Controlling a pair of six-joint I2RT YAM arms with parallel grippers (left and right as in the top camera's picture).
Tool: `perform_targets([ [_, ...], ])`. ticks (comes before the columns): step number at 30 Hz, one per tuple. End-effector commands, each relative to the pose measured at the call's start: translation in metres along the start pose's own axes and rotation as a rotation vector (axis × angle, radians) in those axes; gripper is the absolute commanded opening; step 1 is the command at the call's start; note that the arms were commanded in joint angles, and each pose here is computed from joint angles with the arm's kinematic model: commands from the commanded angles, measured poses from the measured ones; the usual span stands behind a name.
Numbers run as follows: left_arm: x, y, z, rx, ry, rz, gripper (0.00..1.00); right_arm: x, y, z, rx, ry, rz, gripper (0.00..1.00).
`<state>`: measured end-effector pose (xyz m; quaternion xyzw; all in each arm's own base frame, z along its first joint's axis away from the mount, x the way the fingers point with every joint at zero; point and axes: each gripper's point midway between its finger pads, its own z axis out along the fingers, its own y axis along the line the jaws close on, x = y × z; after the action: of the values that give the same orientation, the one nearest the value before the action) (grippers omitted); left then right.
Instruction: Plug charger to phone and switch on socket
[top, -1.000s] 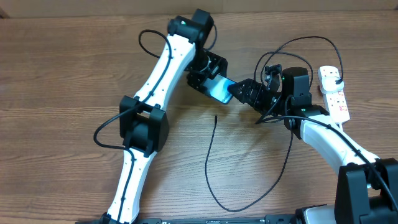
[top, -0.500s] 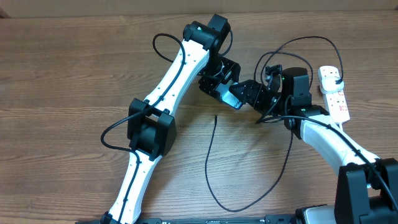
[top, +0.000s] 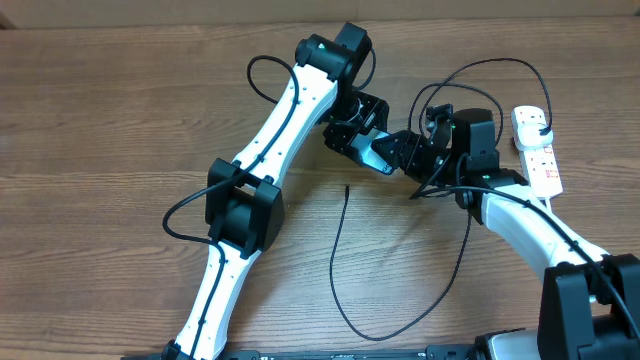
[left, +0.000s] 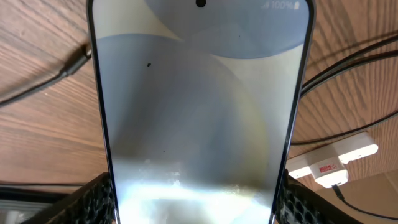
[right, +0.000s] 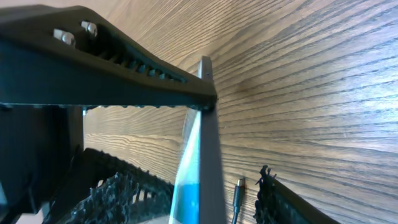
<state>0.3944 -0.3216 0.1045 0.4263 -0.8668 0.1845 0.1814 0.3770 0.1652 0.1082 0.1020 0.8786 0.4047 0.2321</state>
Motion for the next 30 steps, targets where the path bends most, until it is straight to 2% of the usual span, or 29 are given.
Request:
perform_targets([
  [1,0.016,-0.007,-0.004,0.023,0.033,-0.009,0.04,-0.005,0.007,0.004,0.021,-0.029,-0.029,0.62],
  [9,0.022,-0.005,-0.001,0.016,0.040,-0.002,0.04,-0.005,0.008,0.007,0.041,-0.045,-0.042,0.45],
  [21,0.026,-0.005,-0.001,0.015,0.056,-0.004,0.04,-0.007,0.005,0.007,0.056,-0.058,-0.015,0.26],
  [30,0.034,-0.006,-0.001,0.016,0.095,-0.003,0.04,-0.008,0.004,0.007,0.063,-0.064,-0.015,0.25],
])
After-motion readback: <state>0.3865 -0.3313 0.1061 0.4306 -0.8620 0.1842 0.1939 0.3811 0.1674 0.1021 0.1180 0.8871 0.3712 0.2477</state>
